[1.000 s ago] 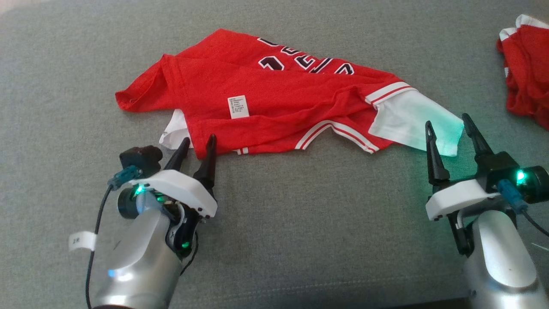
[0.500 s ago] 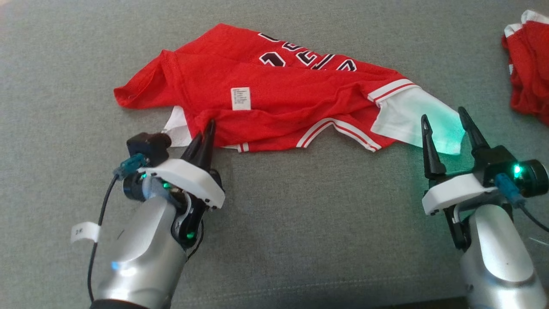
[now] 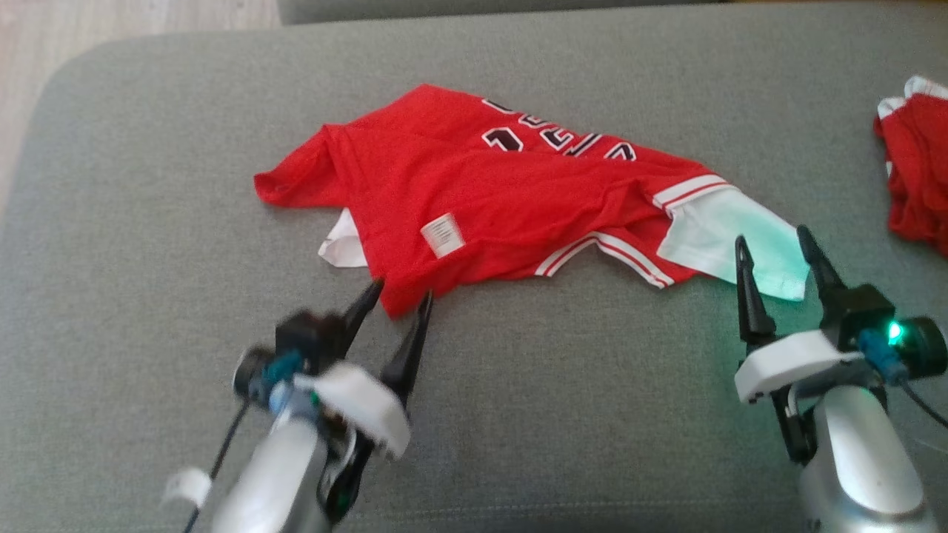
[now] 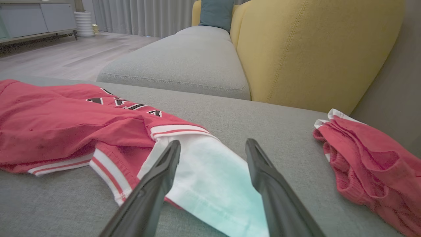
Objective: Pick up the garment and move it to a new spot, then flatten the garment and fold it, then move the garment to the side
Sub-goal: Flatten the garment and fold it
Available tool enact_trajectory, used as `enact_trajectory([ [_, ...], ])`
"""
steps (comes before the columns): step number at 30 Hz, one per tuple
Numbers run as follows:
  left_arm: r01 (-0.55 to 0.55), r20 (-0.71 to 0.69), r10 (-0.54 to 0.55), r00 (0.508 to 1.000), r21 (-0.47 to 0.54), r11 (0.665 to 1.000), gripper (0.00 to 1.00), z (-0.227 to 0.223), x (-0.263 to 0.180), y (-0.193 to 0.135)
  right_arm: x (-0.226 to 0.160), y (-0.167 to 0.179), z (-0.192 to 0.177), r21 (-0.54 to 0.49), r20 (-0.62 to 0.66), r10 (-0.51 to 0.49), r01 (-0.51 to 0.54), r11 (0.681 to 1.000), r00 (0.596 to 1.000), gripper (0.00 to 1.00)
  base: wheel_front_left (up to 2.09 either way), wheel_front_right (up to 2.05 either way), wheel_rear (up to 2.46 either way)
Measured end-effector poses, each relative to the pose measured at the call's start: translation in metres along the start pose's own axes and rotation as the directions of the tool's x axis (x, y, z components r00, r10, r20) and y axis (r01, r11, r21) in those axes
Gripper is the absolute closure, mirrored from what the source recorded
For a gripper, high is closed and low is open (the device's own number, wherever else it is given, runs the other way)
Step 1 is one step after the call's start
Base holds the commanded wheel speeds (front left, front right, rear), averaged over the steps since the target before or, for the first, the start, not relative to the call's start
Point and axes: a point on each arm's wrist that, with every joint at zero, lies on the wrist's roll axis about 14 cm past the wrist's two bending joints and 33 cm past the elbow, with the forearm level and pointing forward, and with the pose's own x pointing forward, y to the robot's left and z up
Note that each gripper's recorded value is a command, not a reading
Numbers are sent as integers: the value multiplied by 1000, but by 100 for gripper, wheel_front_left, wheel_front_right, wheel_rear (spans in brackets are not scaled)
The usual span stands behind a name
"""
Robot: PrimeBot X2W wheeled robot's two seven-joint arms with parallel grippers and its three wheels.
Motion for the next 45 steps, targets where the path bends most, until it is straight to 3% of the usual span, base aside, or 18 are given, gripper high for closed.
enact_trajectory([
  [6,-47,-109,44,993,-26,999,0,-41,-33,6,-5,5,2,14,4,6,-6,1000,1000,0,0,0,0],
  [14,-238,-7,238,971,-72,969,0,-9,-37,53,-10,-6,11,28,30,-31,30,999,999,0,0,0,0],
  [28,-413,39,416,908,-74,908,0,1,-67,72,-32,-12,6,113,34,-74,70,991,997,0,0,0,0],
  [34,-393,36,397,917,-85,916,0,-1,-68,67,-34,-12,-7,126,-7,-80,81,989,997,0,0,0,0],
  [38,-303,17,309,951,-160,940,0,-7,-56,49,-32,-13,-14,126,-26,-81,84,988,996,0,0,0,0],
  [45,-174,-4,179,984,-267,948,0,-10,-22,31,-27,-14,-21,124,-46,-82,87,988,996,0,0,0,0],
])
